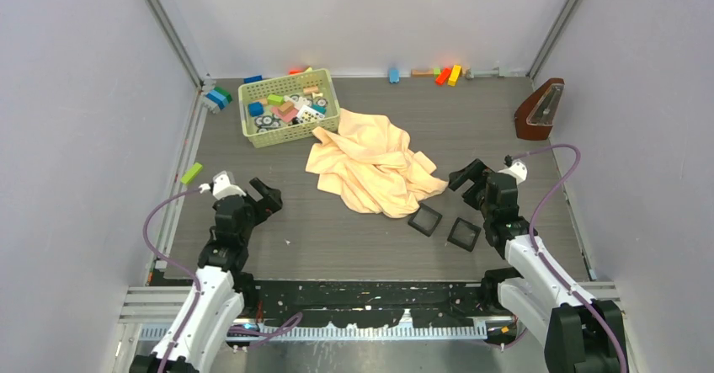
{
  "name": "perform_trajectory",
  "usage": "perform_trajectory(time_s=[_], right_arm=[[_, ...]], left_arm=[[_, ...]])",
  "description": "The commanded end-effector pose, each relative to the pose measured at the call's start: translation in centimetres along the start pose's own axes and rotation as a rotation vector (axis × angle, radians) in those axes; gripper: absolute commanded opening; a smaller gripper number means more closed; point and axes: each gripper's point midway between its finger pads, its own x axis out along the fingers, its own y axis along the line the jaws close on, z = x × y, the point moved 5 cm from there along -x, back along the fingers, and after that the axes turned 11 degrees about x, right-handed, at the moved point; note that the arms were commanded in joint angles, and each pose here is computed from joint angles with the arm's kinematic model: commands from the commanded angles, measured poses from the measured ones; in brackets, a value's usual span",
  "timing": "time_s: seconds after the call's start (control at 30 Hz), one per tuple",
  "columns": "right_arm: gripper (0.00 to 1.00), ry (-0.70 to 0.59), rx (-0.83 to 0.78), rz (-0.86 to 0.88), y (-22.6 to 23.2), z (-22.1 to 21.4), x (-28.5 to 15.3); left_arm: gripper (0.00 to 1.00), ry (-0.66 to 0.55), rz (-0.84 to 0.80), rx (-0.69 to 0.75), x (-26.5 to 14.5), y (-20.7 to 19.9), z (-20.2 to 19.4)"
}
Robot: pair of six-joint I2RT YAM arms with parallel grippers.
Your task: Remove the brooch from the garment
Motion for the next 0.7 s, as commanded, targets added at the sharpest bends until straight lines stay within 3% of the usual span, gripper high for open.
perform_trajectory(time_s=[0.0, 0.17, 0.37, 0.67], right_arm=[[0.98, -0.015, 0.000, 0.087, 2.2, 1.1, 0.1], [0.95, 0.076, -0.013, 0.122, 2.8, -0.2, 1.0], [0.89, 0.143, -0.031, 0.098, 2.8, -1.3, 1.6], [0.67, 0.193, -0.023, 0.047, 2.3, -2.4, 2.8]], left_arm=[[1.00, -0.016, -0.105, 0.034, 0.4, -1.7, 1.0], [1.00, 0.020, -0.343, 0.065, 0.6, -4.7, 0.8], [0.96, 0.087, -0.387, -0.015, 1.8, -6.3, 0.7], [0.89, 0.158, -0.415, -0.073, 4.5, -11.2, 2.3]])
